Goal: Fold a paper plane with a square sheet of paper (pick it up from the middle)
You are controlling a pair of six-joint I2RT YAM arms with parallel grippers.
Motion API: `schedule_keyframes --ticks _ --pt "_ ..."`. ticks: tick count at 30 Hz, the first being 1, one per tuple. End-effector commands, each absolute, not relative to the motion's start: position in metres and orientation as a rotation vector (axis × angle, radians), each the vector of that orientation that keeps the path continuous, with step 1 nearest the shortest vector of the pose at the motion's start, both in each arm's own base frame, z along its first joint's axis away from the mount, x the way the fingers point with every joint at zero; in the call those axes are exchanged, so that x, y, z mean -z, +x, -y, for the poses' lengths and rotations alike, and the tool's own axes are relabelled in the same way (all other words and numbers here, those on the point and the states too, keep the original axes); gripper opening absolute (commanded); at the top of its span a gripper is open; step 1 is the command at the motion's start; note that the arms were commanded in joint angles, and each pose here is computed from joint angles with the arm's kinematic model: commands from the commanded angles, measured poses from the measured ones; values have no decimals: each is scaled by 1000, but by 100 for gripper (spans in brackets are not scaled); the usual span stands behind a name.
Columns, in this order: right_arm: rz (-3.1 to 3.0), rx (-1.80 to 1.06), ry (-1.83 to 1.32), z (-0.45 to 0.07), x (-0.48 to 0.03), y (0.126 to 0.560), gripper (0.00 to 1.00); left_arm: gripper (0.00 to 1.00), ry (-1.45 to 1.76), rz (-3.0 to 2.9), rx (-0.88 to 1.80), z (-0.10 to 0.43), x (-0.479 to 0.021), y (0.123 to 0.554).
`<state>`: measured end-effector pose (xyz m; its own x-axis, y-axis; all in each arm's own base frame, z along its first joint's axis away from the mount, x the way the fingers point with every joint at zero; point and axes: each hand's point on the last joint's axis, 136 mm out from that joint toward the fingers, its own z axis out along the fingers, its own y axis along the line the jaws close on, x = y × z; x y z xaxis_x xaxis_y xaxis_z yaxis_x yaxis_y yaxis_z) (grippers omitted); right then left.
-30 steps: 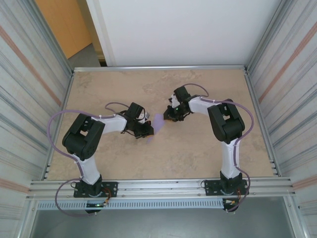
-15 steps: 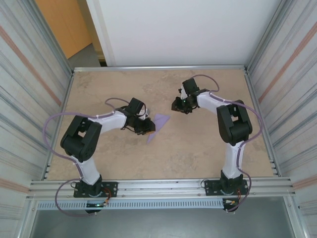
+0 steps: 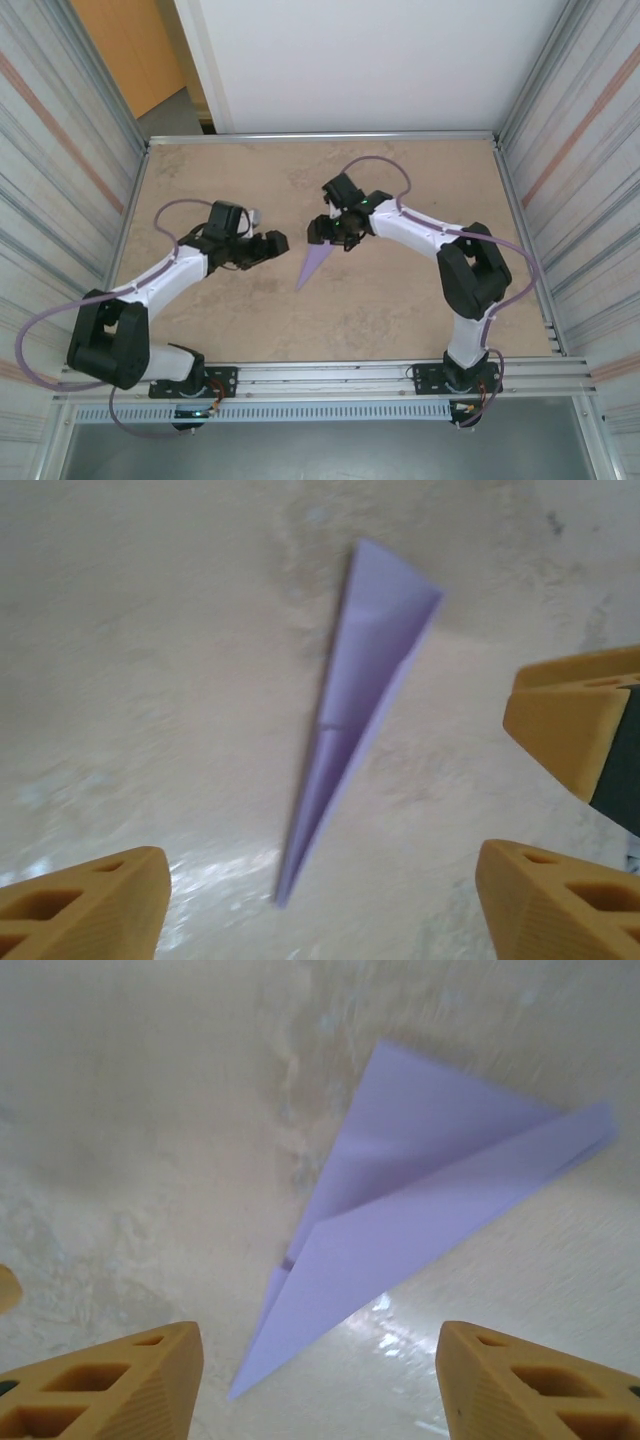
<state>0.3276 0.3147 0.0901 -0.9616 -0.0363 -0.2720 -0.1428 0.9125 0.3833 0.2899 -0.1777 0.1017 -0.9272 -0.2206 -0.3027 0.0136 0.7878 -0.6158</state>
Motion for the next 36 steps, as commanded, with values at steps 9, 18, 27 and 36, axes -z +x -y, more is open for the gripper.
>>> schedule_keyframes --ticks 9,18,27,36 --pt "-2857 -70 134 -317 -57 331 66 94 -184 -2618 794 133 -94 269" --pt "-2920 -35 279 -317 -45 325 60 99 -208 -2620 744 125 -93 262" --pt "-2890 84 451 -304 -47 320 54 99 -209 -2603 735 123 -94 260" --pt "-2839 150 517 -294 -55 312 40 99 -201 -2561 762 125 -102 261"
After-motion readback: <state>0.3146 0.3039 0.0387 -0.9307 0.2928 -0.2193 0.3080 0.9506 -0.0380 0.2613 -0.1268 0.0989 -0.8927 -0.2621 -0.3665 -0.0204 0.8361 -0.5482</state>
